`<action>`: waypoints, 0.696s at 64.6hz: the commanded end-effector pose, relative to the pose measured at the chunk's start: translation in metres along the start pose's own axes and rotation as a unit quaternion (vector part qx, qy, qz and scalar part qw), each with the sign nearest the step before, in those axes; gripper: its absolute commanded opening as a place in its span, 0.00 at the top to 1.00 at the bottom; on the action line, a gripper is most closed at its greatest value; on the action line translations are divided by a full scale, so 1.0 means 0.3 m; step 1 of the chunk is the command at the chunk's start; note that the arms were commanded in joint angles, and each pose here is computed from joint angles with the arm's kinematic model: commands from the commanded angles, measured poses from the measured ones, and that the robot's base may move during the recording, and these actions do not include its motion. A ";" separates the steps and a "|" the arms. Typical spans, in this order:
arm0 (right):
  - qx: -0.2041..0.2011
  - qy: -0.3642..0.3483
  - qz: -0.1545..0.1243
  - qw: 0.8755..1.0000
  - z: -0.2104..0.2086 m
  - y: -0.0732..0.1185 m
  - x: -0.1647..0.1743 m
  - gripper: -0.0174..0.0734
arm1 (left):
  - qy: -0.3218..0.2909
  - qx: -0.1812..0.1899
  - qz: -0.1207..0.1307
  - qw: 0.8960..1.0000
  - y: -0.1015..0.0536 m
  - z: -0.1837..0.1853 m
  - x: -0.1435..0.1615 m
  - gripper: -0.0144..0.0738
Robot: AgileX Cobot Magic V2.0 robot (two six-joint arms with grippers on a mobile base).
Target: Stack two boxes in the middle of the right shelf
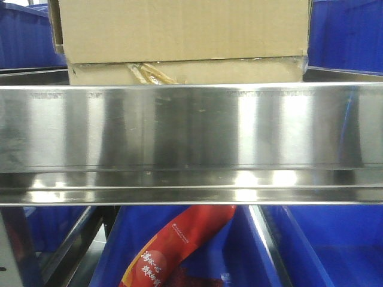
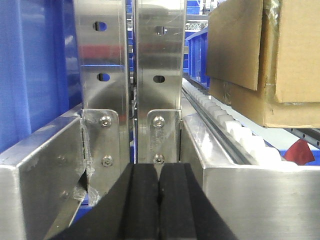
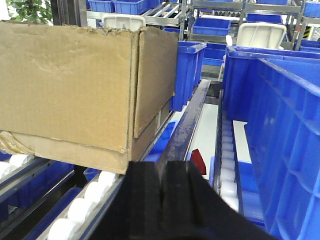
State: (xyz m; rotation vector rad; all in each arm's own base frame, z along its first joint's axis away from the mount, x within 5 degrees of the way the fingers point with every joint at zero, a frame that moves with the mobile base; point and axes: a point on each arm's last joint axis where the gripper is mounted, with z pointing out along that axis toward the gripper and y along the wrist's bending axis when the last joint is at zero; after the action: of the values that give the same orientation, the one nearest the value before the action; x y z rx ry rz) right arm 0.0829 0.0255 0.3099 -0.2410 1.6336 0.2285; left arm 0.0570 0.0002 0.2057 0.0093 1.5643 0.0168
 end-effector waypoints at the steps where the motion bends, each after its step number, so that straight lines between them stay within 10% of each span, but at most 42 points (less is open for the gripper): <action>1: 0.003 -0.017 -0.007 1.000 -0.004 -0.002 -0.008 0.99 | -0.012 -0.001 -0.001 1.000 0.000 -0.002 -0.008 0.96; 45: 0.162 -0.057 0.013 0.985 -0.090 -0.060 0.323 0.99 | -0.012 -0.001 -0.001 1.000 0.000 -0.002 -0.008 0.96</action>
State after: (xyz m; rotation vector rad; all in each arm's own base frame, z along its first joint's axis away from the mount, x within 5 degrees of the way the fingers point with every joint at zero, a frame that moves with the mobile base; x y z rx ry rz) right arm 0.0542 -0.0002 0.2280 0.0240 1.5587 0.0004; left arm 0.0570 0.0002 0.2057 0.0093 1.5643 0.0168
